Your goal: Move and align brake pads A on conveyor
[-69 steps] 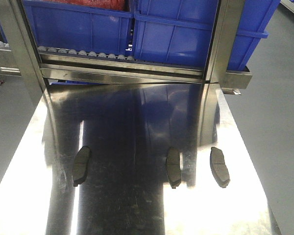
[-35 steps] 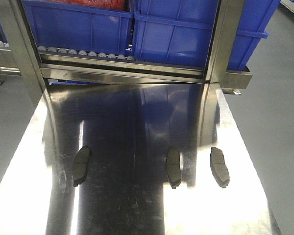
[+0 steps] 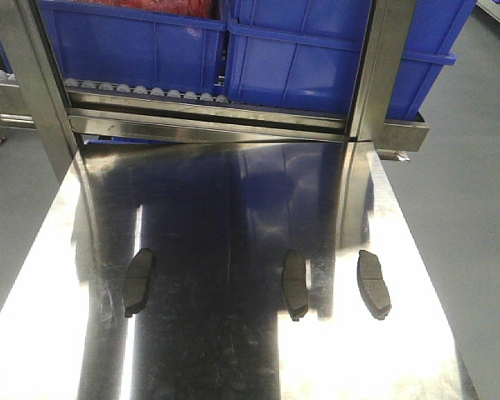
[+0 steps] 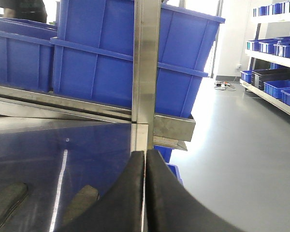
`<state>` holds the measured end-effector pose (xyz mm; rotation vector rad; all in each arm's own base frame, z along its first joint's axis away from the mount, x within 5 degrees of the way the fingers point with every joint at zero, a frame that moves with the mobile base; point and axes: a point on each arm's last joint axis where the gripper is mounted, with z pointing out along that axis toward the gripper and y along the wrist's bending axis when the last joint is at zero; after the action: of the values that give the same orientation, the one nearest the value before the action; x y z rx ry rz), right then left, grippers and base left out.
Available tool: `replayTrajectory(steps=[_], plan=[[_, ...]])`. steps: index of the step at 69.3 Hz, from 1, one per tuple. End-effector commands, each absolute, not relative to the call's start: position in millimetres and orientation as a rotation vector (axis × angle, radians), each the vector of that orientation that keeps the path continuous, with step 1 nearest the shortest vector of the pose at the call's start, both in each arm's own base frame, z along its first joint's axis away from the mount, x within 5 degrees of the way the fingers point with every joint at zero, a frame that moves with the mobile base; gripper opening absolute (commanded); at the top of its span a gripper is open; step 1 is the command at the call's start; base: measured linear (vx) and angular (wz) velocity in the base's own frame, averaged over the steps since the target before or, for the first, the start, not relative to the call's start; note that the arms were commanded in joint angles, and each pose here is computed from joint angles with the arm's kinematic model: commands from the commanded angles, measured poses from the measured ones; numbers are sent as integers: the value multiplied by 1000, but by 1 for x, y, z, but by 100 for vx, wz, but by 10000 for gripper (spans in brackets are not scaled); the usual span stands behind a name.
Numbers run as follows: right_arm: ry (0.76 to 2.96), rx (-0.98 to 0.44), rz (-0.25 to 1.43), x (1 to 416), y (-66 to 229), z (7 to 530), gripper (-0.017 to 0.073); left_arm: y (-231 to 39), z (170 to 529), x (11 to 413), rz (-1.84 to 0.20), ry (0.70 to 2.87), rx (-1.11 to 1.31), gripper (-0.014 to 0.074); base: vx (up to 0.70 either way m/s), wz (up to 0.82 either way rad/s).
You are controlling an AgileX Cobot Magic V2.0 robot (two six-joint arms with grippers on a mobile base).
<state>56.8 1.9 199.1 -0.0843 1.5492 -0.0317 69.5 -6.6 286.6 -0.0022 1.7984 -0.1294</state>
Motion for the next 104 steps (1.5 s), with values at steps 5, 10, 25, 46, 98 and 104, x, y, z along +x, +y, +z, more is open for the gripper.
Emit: replayTrajectory(steps=[5, 10, 25, 46, 98, 104], plan=[[1460, -83, -30, 55, 2, 206, -10, -7, 304, 70, -149, 1689, -9, -6, 0, 0], [1460, -83, -30, 55, 2, 206, -10, -7, 304, 70, -149, 1689, -9, -6, 0, 0], [1413, -102, -53, 55, 2, 211, -10, -7, 304, 70, -149, 1689, -9, -6, 0, 0], [1313, -78, -33, 54, 2, 270, -10, -7, 304, 70, -149, 1689, -9, -6, 0, 0], [1971, -37, 61, 141, 8, 294, 0, -7, 304, 70, -149, 1689, -9, -6, 0, 0], [1984, -50, 51, 140, 8, 293, 35, -7, 304, 70, -149, 1689, -9, -6, 0, 0]])
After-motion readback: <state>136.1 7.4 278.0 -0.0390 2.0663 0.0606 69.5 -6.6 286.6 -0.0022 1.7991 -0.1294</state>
